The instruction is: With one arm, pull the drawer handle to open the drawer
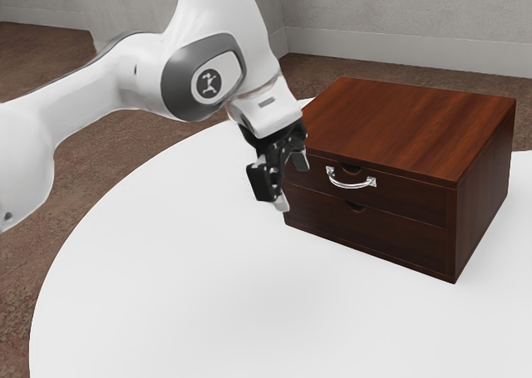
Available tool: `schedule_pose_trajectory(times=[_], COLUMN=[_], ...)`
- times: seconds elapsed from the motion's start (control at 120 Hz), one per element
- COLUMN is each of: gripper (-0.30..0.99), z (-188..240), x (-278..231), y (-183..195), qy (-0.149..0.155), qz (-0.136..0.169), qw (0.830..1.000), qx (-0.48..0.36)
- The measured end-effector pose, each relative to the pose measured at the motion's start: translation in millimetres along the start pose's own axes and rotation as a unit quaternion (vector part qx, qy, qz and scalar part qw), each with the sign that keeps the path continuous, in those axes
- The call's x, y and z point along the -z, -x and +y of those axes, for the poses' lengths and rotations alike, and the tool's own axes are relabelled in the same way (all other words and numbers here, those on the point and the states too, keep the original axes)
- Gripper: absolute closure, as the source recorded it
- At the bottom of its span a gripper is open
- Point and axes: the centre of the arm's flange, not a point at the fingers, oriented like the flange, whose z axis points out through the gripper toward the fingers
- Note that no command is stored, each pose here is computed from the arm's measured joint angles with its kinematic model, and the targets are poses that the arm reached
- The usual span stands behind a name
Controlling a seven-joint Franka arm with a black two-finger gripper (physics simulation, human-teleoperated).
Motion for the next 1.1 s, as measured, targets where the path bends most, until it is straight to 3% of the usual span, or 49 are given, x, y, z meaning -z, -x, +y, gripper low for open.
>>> schedule_pose_trajectory(times=[0.467, 0.667, 1.1], gripper=[0.00, 0.01, 0.16], z=[-17, -17, -20], x=[-12, -19, -35], y=[-26, -33, -32], qy=[-0.076, -0.081, -0.080], qz=[0.012, 0.014, 0.013], qw=[0.991, 0.987, 0.982], qx=[-0.112, -0.140, -0.168])
